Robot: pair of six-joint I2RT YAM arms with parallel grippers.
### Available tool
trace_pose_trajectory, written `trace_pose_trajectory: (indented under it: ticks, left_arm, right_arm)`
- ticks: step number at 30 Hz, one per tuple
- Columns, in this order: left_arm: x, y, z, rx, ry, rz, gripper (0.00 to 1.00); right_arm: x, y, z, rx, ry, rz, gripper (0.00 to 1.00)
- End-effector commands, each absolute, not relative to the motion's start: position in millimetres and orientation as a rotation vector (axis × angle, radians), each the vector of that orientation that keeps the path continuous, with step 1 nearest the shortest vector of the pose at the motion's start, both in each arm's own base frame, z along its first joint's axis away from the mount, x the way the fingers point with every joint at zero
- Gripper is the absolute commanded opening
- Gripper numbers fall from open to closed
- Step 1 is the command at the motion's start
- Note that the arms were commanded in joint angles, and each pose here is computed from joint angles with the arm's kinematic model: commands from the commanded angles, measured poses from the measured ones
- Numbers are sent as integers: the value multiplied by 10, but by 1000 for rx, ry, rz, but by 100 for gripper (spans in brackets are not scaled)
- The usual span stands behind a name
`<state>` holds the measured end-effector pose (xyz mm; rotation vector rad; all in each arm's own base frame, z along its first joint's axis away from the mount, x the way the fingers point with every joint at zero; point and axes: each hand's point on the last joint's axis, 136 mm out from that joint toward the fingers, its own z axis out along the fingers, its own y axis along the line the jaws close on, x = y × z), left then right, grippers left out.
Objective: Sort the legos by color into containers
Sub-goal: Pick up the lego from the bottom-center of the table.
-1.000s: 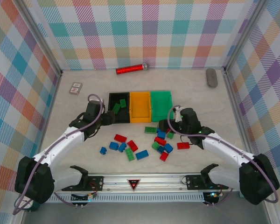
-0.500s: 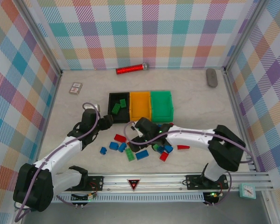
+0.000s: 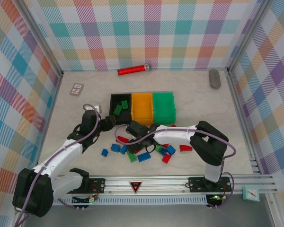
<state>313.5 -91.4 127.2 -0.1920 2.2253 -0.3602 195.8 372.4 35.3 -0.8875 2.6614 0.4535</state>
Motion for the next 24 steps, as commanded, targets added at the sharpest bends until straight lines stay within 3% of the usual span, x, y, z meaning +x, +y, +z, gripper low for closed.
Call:
trace_pose_trajectory:
  ticks: [1,9,16,24]
  left_arm:
    - [3156,-928,1354,-190,2192,-391,74]
    - [3157,-933,1359,-184,2193,-388,74]
    - [3155,-930,1370,-179,2194,-384,74]
    - [3173,-938,1334,-179,2203,-383,74]
  right_arm:
    - [1941,3628,181,-881,2719,361,60]
    - [1960,3744,142,-876,2733,386,61]
    - [1994,3628,205,-831,2715,345,39]
    - [2310,3405,772,-646,2587,360,33]
